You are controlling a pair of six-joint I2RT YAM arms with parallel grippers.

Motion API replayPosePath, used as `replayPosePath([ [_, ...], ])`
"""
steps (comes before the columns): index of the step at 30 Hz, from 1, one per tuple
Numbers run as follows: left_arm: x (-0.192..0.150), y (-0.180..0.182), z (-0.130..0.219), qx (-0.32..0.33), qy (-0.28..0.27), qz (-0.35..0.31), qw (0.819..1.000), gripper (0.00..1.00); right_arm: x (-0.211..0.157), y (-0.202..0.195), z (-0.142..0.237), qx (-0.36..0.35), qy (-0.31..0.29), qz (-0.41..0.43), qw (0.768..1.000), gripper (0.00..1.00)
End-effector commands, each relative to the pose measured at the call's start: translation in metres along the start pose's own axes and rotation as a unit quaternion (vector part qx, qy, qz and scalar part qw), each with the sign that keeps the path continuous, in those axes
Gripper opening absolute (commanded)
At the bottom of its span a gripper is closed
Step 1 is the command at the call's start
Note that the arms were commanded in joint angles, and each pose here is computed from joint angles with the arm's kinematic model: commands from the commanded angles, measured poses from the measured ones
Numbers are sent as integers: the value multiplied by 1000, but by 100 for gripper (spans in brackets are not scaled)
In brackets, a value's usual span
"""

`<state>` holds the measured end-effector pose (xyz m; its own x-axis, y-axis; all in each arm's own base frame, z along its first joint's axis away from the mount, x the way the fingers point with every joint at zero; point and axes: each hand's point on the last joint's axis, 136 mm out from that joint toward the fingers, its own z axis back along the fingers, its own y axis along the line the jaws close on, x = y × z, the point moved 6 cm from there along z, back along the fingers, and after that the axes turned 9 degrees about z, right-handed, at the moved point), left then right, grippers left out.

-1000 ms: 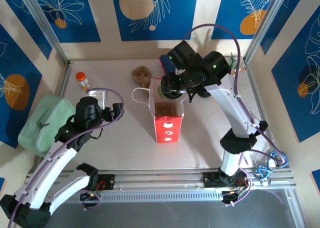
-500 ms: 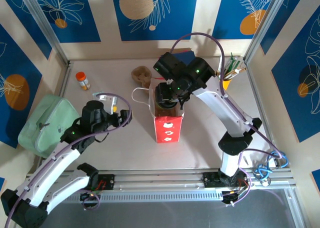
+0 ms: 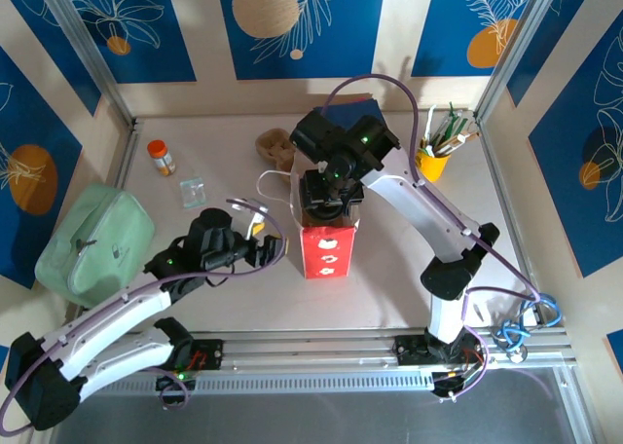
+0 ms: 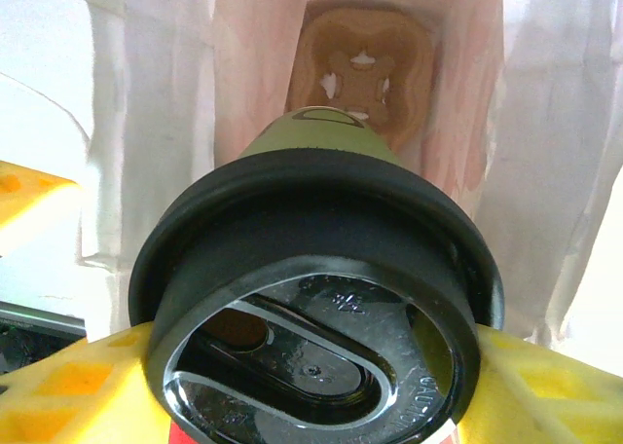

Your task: Pack the takeout coffee

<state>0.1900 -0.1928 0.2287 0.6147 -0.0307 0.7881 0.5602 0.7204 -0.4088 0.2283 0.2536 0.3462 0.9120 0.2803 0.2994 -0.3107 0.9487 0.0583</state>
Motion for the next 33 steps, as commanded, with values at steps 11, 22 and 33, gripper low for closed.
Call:
replayPosePath([
  [11,-10,-37,-26,-64,-6,-82,995,79,-30,-12,-13,-25,111,18,993,63],
  [22,-20,-47,-30,-68,0,-128,989,79,-33,-17,-31,-39,149,21,988,63],
  [33,-32,-68,-37,-140,14,-155,978,77,-29,-15,-41,-41,162,19,986,63],
])
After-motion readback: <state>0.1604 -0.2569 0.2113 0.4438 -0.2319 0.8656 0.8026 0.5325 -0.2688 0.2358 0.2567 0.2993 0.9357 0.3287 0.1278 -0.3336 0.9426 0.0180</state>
